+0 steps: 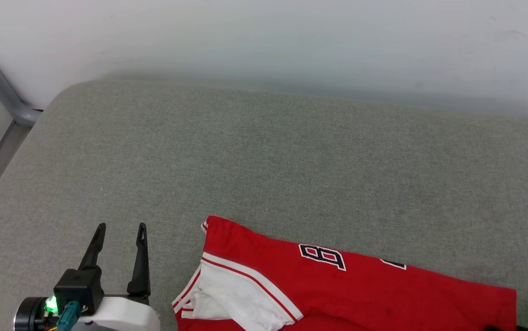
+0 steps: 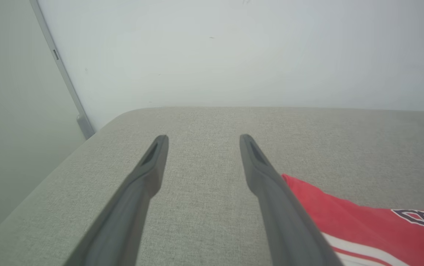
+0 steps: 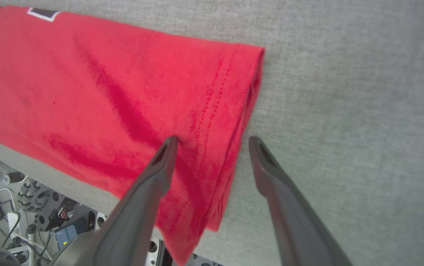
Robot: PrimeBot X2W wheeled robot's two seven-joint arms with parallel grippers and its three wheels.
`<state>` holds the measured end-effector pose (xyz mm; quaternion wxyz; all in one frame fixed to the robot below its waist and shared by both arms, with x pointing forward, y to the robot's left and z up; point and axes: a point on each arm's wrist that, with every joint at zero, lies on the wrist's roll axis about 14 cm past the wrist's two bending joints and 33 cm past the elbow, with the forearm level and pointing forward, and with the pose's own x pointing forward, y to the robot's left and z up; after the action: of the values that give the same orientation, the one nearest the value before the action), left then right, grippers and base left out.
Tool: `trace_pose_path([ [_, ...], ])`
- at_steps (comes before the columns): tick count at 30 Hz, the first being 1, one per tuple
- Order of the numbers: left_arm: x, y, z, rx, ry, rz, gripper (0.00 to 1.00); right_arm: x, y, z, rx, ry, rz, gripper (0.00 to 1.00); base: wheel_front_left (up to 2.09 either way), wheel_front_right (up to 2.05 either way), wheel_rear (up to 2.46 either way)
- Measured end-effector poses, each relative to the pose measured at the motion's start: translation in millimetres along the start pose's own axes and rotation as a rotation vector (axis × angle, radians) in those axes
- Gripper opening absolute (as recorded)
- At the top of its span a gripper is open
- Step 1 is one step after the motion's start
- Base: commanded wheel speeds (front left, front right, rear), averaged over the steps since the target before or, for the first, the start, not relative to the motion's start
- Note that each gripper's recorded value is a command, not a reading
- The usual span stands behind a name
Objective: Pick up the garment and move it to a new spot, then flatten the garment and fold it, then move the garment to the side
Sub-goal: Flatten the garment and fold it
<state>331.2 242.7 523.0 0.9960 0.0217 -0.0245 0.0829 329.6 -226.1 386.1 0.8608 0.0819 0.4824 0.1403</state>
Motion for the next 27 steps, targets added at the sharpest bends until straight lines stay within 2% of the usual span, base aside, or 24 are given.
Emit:
trace_pose_path([
  [8,-9.2,-3.9,-11.7,-0.01,0.004,0.009,1.0,19.4,15.5,-12.9,0.012,0.059,0.045,1.0,0.0,0.0,0.0],
  [17,-14.4,-3.8,-21.0,-0.021,0.012,0.021,1.0,31.0,42.7,-14.5,-0.021,0.059,0.118,1.0,0.0,0.0,0.0],
  [19,-16.0,-2.6,-23.2,-0.015,0.016,0.023,1.0,31.3,45.2,-13.0,-0.038,0.051,0.123,0.96,0.0,0.0,0.0],
  [20,-16.9,-2.6,-24.7,-0.015,0.02,0.023,1.0,31.0,44.9,-12.8,-0.045,0.045,0.121,0.36,0.0,0.0,0.0],
  [21,-17.1,-2.6,-24.6,-0.013,0.018,0.02,1.0,30.5,43.8,-11.9,-0.051,0.038,0.118,0.0,0.0,0.0,0.0],
  [27,-17.3,-3.1,-20.2,-0.005,-0.002,0.008,1.0,22.0,25.9,0.9,-0.048,-0.032,0.072,0.0,0.0,0.0,0.0],
])
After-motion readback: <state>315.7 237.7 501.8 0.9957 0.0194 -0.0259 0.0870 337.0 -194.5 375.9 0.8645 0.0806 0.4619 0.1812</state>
